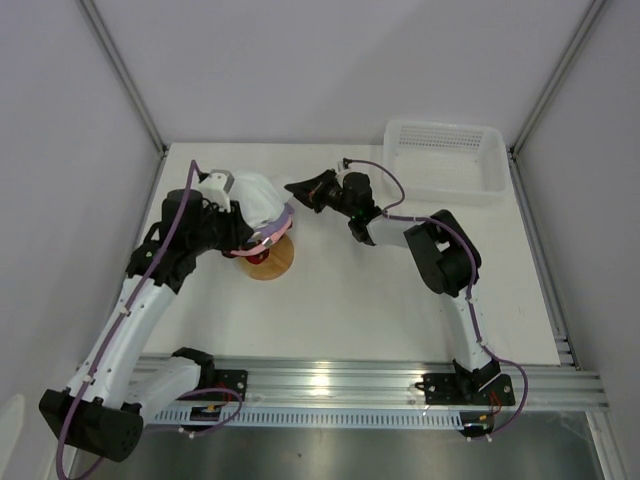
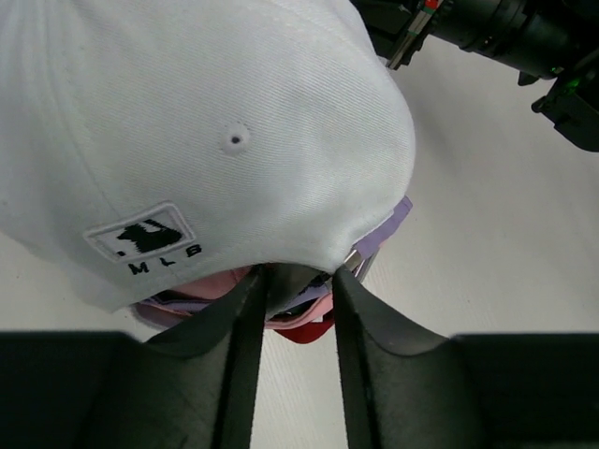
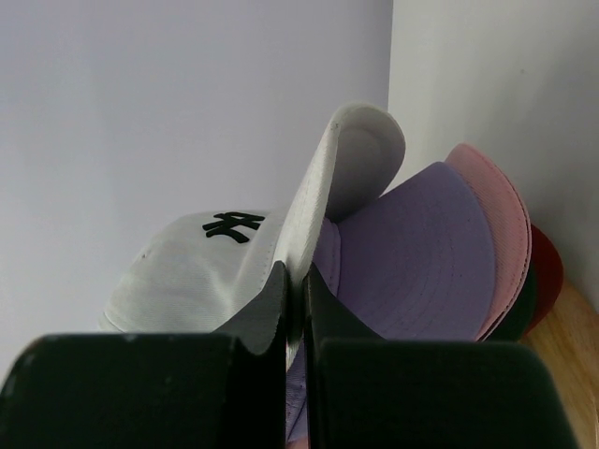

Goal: Stack the hats

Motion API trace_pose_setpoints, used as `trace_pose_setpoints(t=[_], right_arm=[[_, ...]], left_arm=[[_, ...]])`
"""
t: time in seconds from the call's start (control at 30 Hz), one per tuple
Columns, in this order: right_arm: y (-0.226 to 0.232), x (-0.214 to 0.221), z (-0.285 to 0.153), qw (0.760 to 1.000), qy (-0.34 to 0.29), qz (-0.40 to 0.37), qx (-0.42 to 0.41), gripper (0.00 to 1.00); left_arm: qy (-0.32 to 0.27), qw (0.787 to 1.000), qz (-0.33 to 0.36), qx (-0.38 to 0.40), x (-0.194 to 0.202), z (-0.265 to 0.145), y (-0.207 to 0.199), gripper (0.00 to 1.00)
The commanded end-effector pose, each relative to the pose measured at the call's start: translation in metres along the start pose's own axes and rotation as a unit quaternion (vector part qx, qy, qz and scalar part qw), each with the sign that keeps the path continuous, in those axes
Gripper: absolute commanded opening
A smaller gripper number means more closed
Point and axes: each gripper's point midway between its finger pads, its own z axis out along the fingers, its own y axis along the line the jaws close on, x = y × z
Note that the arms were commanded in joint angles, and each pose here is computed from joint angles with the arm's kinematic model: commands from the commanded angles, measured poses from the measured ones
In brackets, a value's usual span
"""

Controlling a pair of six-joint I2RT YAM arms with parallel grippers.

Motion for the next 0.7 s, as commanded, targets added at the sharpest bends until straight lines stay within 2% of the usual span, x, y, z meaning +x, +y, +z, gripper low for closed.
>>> trace_pose_setpoints(t=[0.0,0.03,0.2,0.27,0.33,0.4,0.53,0.67], right_arm=[[-0.048,0.023,0.004,0.997,0.028,-0.027,0.060,0.00],[-0.048,0.023,0.004,0.997,0.029,-0.027,0.060,0.00],[-0.045,0.022,0.004,0.997,0.027,-0.029,0.059,0.00],[-0.044,0.023,0.004,0.997,0.028,-0.030,0.058,0.00],[-0.044,0.023,0.004,0.998,0.027,-0.030,0.057,0.00],[-0.046,0.024,0.003,0.997,0.029,-0.029,0.060,0.00],[-0.044,0.024,0.001,0.997,0.027,-0.030,0.061,0.00],[-0.043,0.022,-0.001,0.997,0.022,-0.033,0.060,0.00]], left_arm=[[-0.004,1.000,0.022,-0.008,-0.006,0.010,0.000,0.34],[0.002,1.000,0.028,0.000,-0.002,0.011,-0.006,0.29],[0.024,0.998,0.048,-0.017,0.007,0.015,-0.007,0.26],[0.028,0.998,0.047,-0.027,0.009,0.013,-0.004,0.16],[0.024,0.998,0.045,-0.032,0.007,0.009,-0.003,0.01],[0.017,0.999,0.042,-0.021,0.004,0.005,-0.008,0.01],[-0.023,0.996,0.036,0.074,-0.020,-0.024,-0.047,0.01],[-0.006,0.989,0.030,0.145,-0.018,-0.033,-0.073,0.01]])
